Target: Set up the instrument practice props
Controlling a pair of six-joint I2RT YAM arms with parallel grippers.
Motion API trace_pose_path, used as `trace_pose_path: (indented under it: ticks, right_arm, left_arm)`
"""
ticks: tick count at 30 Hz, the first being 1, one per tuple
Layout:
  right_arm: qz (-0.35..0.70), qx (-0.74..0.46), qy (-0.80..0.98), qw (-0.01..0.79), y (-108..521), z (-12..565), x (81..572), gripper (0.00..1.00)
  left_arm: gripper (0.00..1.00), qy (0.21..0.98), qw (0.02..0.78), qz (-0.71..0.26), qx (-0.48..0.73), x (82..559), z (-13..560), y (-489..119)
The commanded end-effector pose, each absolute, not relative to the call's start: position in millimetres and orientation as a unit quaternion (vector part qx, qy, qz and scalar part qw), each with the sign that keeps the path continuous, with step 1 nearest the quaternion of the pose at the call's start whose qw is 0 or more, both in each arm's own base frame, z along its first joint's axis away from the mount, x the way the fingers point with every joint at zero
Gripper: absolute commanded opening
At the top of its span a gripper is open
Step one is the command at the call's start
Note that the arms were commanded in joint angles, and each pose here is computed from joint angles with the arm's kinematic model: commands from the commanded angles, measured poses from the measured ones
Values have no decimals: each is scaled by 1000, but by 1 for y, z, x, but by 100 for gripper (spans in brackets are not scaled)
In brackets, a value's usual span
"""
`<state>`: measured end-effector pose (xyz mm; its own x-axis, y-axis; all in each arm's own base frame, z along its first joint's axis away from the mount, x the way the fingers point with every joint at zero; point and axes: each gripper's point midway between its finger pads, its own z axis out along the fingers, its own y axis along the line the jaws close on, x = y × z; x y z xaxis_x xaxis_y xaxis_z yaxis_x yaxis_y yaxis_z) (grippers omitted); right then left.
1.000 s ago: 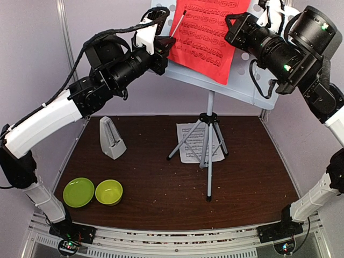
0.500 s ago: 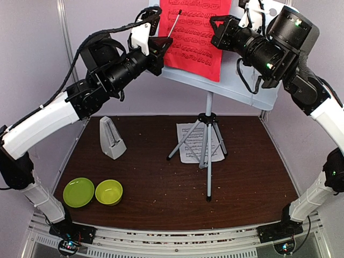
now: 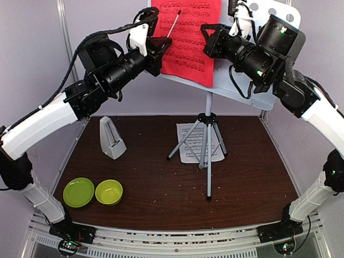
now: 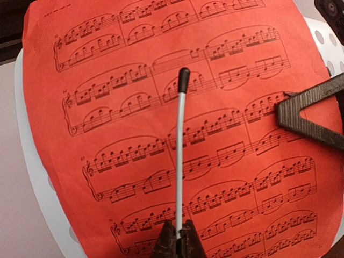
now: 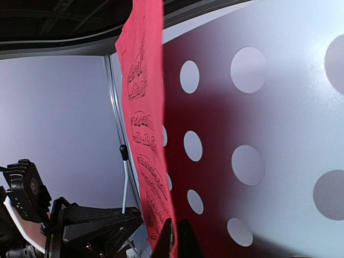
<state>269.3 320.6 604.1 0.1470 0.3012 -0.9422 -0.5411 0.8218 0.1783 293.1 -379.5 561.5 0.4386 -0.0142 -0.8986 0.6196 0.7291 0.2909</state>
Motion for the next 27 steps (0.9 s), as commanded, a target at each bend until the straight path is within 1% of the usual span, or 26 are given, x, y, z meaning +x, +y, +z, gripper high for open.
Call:
trace_pose_path:
  ticks: [1, 5, 9, 11, 20, 22, 27]
  right_arm:
    - [314, -107, 570, 752, 318, 614, 264, 5]
    - [315, -104, 572, 750, 317, 614, 265, 21]
    - [313, -95, 577, 748, 310, 612, 264, 31]
    - [312, -89, 579, 748, 304, 612, 262, 33]
    - [314, -72, 584, 745, 280, 610, 253, 34]
    - [316, -72, 585, 743, 279, 610, 252, 30]
    - [321, -89, 585, 740, 289, 607, 252, 14]
  left_arm:
    - [0, 466, 804, -214, 300, 282, 582, -367]
    - [0, 467, 804, -213, 300, 282, 582, -367]
    - [0, 466, 805, -211, 300, 283, 582, -368]
    - [0, 466, 804, -211, 302, 283, 581, -369]
    - [0, 466, 806, -199, 305, 286, 580, -370]
    - [0, 466, 806, -200, 305, 286, 579, -371]
    - [0, 466, 806, -196, 307, 288, 579, -372]
